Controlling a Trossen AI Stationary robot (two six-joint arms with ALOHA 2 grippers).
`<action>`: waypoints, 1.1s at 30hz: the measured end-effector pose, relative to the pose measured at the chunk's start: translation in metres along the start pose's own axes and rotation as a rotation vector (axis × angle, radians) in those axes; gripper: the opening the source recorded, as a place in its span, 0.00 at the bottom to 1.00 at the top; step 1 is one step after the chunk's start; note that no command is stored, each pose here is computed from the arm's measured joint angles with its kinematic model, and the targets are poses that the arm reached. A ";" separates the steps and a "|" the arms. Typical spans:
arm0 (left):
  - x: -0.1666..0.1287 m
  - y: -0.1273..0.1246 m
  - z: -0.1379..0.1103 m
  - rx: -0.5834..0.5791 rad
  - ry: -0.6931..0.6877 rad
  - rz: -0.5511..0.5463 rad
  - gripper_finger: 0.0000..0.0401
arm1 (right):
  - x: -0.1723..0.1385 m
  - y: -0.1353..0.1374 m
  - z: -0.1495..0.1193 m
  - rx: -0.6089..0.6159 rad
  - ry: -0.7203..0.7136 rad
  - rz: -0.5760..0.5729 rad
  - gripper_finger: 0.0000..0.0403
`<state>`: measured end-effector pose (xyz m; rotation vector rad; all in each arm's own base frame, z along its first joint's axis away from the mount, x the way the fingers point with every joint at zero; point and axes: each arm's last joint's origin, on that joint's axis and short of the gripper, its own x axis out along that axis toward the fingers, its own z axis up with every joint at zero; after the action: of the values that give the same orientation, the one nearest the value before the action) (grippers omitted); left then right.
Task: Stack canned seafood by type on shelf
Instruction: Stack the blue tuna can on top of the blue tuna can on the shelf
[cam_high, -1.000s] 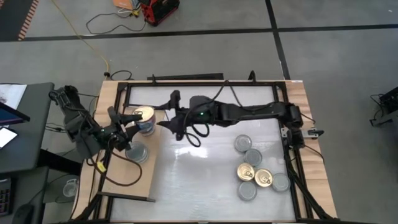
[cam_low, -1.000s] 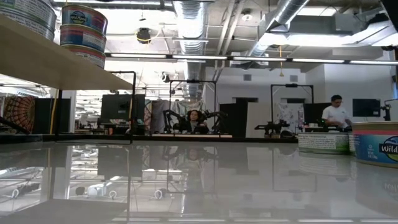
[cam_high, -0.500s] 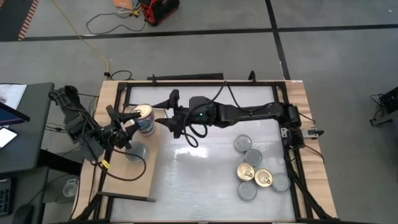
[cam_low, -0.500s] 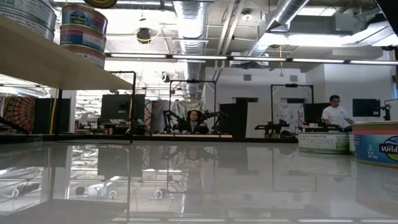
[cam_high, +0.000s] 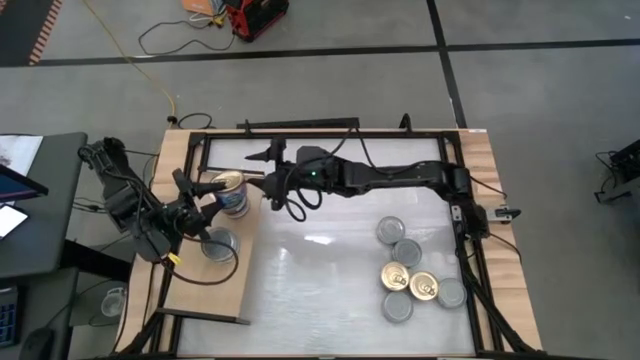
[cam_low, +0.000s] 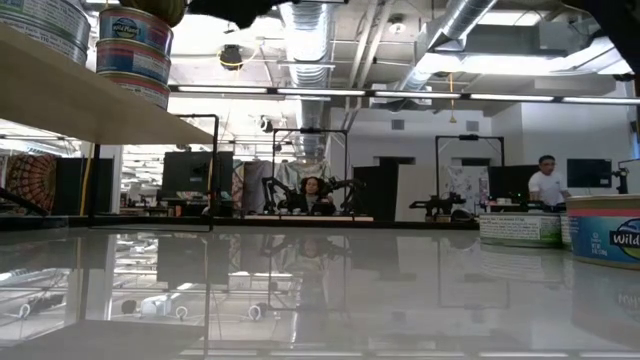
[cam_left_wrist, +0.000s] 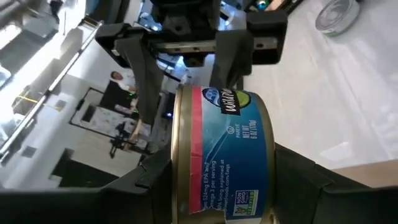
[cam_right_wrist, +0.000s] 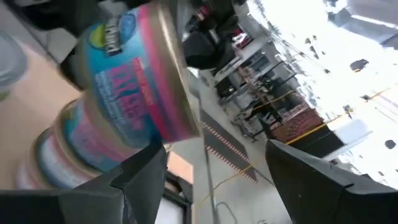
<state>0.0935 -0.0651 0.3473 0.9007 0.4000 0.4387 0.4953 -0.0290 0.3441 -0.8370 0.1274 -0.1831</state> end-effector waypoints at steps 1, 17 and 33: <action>0.000 0.000 -0.001 -0.003 0.001 -0.005 0.48 | 0.001 0.001 -0.001 0.001 -0.002 -0.002 0.76; 0.000 -0.001 -0.001 0.000 0.000 -0.015 0.49 | 0.006 0.009 -0.003 0.003 -0.020 -0.008 0.76; 0.000 -0.002 -0.001 -0.057 -0.002 -0.039 0.60 | 0.006 0.010 0.000 0.033 -0.054 0.016 0.76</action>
<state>0.0936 -0.0654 0.3454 0.8369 0.4008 0.4119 0.5019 -0.0237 0.3362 -0.8073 0.0799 -0.1475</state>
